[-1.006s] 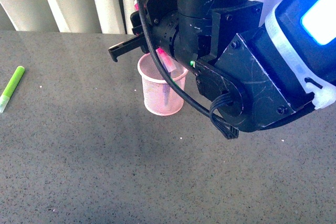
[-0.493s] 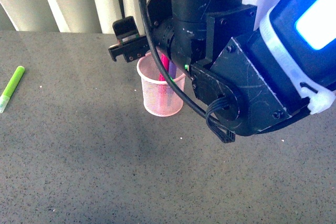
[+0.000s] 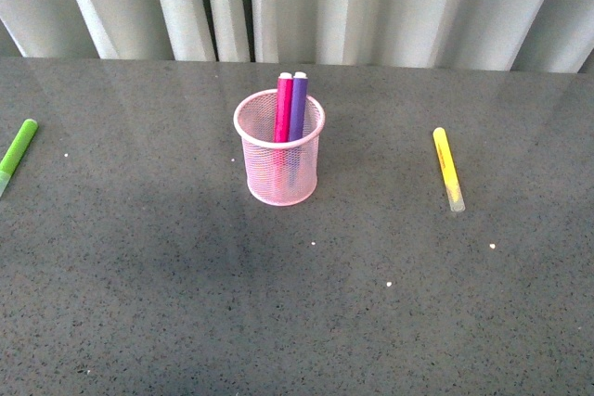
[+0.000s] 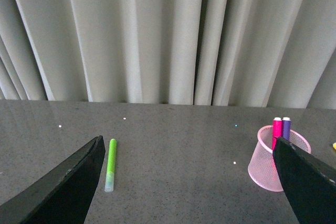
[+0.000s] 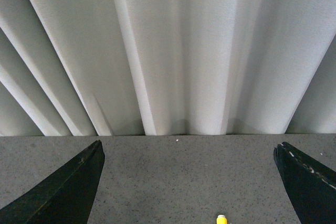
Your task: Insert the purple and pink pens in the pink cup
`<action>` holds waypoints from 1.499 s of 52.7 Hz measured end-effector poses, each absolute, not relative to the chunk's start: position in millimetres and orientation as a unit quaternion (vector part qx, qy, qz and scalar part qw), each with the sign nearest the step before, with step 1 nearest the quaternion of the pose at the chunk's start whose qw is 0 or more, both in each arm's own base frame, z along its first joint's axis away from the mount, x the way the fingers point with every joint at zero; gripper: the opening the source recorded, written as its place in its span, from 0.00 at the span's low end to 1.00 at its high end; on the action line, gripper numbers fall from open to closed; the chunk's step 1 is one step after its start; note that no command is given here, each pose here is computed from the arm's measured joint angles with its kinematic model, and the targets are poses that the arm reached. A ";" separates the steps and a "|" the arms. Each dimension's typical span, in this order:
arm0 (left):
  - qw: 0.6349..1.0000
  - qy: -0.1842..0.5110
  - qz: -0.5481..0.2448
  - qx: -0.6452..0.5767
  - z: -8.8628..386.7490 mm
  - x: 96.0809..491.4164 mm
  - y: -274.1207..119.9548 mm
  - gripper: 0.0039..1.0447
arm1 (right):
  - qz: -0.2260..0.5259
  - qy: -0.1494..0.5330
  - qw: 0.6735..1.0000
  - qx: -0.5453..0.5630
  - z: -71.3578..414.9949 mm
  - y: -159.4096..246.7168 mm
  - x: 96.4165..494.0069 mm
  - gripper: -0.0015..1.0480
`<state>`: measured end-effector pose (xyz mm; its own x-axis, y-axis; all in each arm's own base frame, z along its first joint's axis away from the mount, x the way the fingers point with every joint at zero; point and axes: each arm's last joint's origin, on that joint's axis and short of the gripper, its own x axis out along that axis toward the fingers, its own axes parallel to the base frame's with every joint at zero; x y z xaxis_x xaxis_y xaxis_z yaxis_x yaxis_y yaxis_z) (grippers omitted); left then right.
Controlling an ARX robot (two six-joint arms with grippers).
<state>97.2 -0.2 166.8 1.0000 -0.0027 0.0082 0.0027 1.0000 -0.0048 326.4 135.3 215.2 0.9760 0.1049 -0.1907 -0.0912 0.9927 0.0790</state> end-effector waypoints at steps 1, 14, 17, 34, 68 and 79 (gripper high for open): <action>1.000 -0.004 -0.002 -0.002 166.8 97.2 -0.3 0.94 | 0.050 0.098 0.993 0.036 215.3 135.4 326.2 0.93; 1.000 -0.004 0.000 -0.002 166.8 97.3 -0.2 0.94 | 0.015 0.011 1.000 0.011 196.3 108.6 295.9 0.66; 1.000 -0.004 0.000 -0.002 166.9 97.2 -0.2 0.94 | 0.014 0.004 1.000 0.008 195.5 96.2 284.2 0.58; 1.000 -0.004 0.000 -0.002 166.9 97.2 -0.2 0.94 | 0.004 0.006 1.000 -0.001 176.6 31.4 204.7 0.03; 1.000 -0.004 0.000 -0.002 166.9 97.2 -0.2 0.94 | -0.001 0.006 1.000 0.000 163.4 0.3 147.9 0.03; 1.000 -0.004 0.000 -0.002 166.9 97.2 -0.2 0.94 | 0.001 -0.002 1.000 0.000 168.0 0.3 137.8 0.03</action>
<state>97.2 -0.2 166.9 1.0000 -0.0008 0.0090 0.0008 1.0000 -0.0048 137.8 0.3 168.0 1.0000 0.0011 0.0032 -0.0011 1.0000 -0.0002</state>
